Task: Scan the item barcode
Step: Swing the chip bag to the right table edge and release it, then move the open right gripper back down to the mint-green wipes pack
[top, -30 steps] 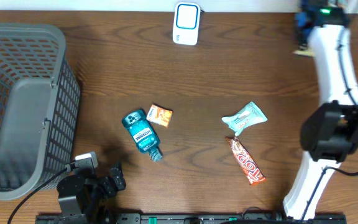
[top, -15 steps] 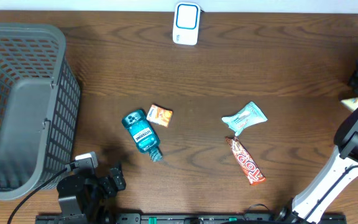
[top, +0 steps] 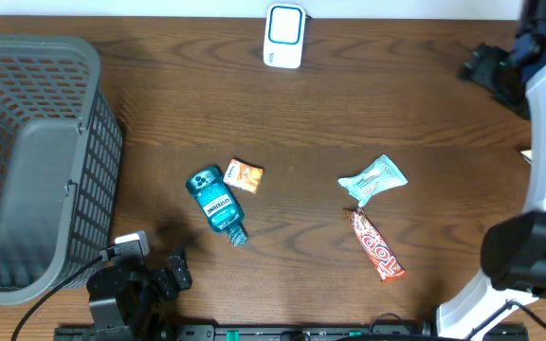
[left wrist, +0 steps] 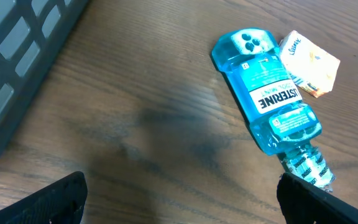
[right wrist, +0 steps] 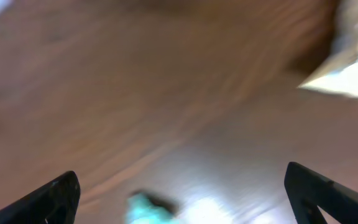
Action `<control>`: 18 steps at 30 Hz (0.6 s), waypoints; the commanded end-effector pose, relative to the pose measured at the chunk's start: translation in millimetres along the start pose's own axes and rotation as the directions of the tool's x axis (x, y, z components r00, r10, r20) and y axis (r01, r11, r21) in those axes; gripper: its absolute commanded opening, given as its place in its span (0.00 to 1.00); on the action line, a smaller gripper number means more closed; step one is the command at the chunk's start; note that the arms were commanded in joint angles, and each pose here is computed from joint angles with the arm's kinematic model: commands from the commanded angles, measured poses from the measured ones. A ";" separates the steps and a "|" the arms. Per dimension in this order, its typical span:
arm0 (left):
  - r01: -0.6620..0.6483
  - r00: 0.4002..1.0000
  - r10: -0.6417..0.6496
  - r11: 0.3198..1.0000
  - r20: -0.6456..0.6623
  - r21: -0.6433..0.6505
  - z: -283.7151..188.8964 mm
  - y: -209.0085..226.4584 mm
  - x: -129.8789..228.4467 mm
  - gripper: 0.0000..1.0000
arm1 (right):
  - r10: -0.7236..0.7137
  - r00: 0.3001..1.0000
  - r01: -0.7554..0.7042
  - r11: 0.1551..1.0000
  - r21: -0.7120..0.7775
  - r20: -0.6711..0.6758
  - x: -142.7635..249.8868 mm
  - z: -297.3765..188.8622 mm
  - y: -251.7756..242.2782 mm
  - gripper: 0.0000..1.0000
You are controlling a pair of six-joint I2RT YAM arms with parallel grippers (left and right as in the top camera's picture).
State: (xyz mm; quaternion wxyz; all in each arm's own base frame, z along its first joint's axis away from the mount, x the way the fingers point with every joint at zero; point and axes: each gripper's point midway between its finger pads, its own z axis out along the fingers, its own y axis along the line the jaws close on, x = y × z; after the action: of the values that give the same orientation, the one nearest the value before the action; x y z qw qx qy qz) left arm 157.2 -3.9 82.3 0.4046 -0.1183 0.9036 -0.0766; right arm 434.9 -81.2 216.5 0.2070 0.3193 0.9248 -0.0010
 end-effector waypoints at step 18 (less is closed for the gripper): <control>0.010 0.999 -0.010 1.000 -0.037 -0.006 0.9 1.8 10.0 0.98 | -0.064 0.898 0.150 0.975 0.165 -0.435 187.1 2.1 14.7 0.90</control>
State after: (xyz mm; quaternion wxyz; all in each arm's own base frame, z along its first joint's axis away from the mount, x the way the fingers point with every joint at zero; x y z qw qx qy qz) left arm 157.2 -3.9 82.3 0.4046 -0.1183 0.9036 -0.0766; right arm 330.2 48.2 152.1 -0.0484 0.2396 0.9696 0.0104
